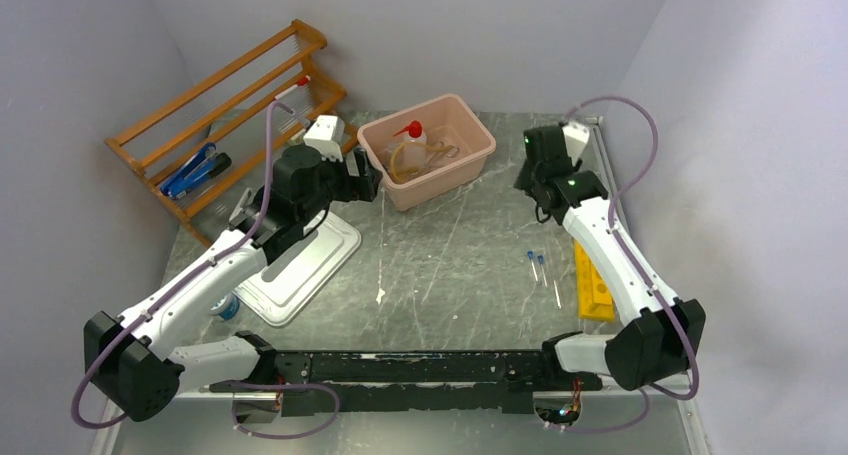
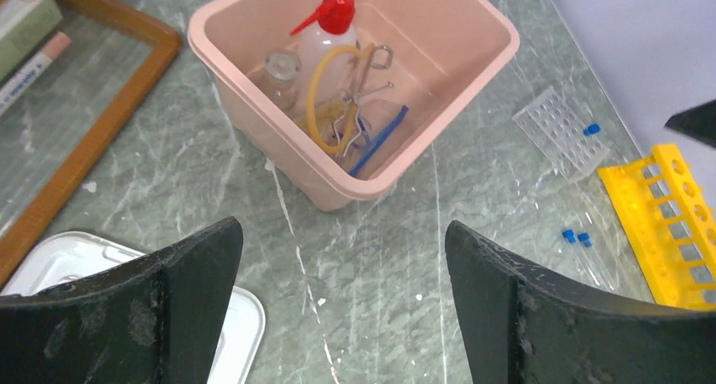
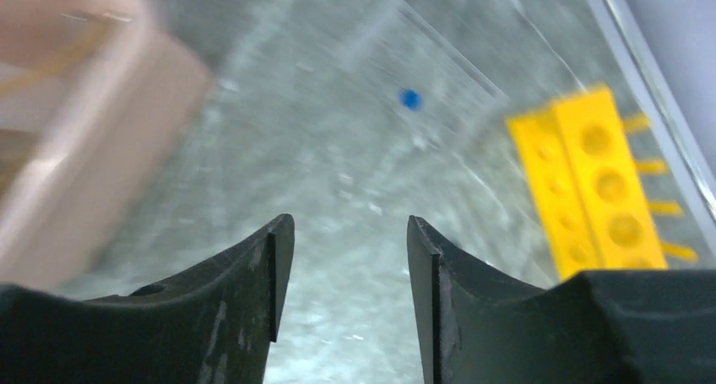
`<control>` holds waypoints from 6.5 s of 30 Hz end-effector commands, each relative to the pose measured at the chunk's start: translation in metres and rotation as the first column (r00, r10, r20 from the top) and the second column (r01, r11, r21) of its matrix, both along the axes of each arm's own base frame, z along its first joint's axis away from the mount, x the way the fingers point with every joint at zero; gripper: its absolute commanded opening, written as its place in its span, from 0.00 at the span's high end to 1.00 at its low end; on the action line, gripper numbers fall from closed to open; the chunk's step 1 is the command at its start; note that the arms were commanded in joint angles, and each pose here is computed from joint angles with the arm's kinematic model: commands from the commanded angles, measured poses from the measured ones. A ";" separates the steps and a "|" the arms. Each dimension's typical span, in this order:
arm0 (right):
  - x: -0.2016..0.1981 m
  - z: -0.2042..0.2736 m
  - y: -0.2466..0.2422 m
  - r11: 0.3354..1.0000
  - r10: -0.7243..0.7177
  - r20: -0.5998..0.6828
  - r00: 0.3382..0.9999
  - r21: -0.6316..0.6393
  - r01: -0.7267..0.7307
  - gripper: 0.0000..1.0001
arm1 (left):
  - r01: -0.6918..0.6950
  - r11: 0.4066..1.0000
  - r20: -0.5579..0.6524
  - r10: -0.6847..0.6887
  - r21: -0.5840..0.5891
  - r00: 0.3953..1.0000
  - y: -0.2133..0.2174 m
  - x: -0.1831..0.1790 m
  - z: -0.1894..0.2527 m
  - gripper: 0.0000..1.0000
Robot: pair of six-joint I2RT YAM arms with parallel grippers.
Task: Organize the chemistry lab equipment
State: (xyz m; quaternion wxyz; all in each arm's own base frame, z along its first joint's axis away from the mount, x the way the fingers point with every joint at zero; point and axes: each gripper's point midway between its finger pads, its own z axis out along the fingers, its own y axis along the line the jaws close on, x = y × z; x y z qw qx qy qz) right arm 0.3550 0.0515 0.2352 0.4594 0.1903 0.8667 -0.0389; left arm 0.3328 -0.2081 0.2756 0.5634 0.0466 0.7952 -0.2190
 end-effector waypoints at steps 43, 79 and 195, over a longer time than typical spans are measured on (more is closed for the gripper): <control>-0.045 -0.234 -0.078 0.990 0.056 -0.562 0.825 0.140 0.028 0.66 | 0.126 0.992 0.006 -0.126 0.014 0.992 -0.024 0.004 0.030 0.07; -0.028 -0.008 0.025 0.773 0.162 0.166 0.973 0.591 -0.230 0.83 | 0.726 0.622 -0.021 -0.764 -0.294 0.645 -0.201 -0.091 -0.006 0.07; -0.088 0.044 -0.164 0.872 -0.400 0.217 0.891 -0.209 0.442 0.87 | 0.535 0.828 -0.087 -0.528 0.166 0.844 -0.108 -0.098 -0.034 0.18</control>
